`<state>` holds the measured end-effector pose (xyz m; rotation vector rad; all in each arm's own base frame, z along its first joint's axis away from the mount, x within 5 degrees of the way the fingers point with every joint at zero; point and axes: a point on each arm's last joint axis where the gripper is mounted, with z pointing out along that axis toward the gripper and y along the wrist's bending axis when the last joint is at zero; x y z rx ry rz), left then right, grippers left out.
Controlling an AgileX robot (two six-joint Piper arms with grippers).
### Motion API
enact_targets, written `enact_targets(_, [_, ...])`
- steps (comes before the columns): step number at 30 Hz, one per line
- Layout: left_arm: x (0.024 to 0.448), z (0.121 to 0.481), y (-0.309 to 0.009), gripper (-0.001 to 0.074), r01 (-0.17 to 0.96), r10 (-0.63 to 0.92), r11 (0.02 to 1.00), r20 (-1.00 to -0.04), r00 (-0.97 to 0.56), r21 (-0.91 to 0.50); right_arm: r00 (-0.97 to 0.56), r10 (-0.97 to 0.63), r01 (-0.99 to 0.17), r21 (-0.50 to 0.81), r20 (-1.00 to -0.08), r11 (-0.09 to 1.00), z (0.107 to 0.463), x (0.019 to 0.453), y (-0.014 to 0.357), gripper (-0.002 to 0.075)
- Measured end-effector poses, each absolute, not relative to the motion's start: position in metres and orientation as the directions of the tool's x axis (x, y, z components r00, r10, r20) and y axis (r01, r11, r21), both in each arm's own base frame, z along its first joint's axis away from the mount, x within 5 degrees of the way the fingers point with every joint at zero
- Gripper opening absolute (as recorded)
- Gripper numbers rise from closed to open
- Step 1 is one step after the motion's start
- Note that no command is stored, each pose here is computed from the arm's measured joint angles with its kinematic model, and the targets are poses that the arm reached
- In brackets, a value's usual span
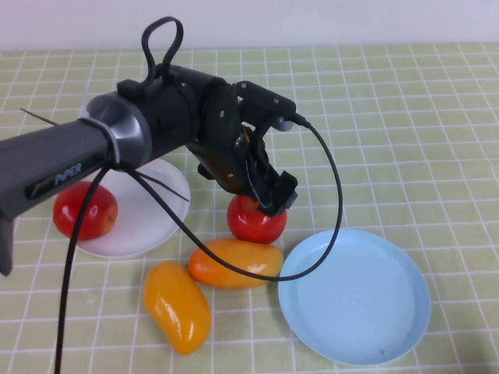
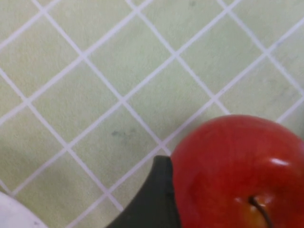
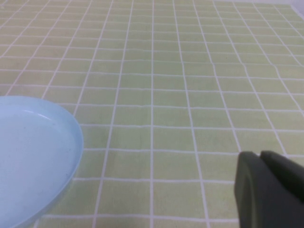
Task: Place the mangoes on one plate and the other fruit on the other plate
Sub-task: Put one type of fruit in the left plate
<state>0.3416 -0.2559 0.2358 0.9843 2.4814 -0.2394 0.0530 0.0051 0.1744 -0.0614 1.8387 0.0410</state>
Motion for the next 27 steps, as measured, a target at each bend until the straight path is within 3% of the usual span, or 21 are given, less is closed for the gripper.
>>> enact_targets(18, [0.352,0.222,-0.258,0.0666,0.656,0.563,0.754,-0.483,-0.671,-0.032,-0.265,-0.021,-0.064,-0.004,-0.964,0.998,0.174,0.053,0.005,-0.0016])
enact_targets(24, [0.350,0.220,-0.257,0.0538,0.655,0.568,0.755,-0.458,-0.684,-0.041,-0.265,-0.021,-0.064,-0.004,-0.964,0.998,0.174,0.053,0.005,-0.0016])
enact_targets(27, [0.350,0.221,-0.257,0.0539,0.655,0.569,0.755,-0.456,-0.684,-0.042,-0.265,-0.021,-0.064,-0.004,-0.964,0.998,0.174,0.053,0.005,-0.0016])
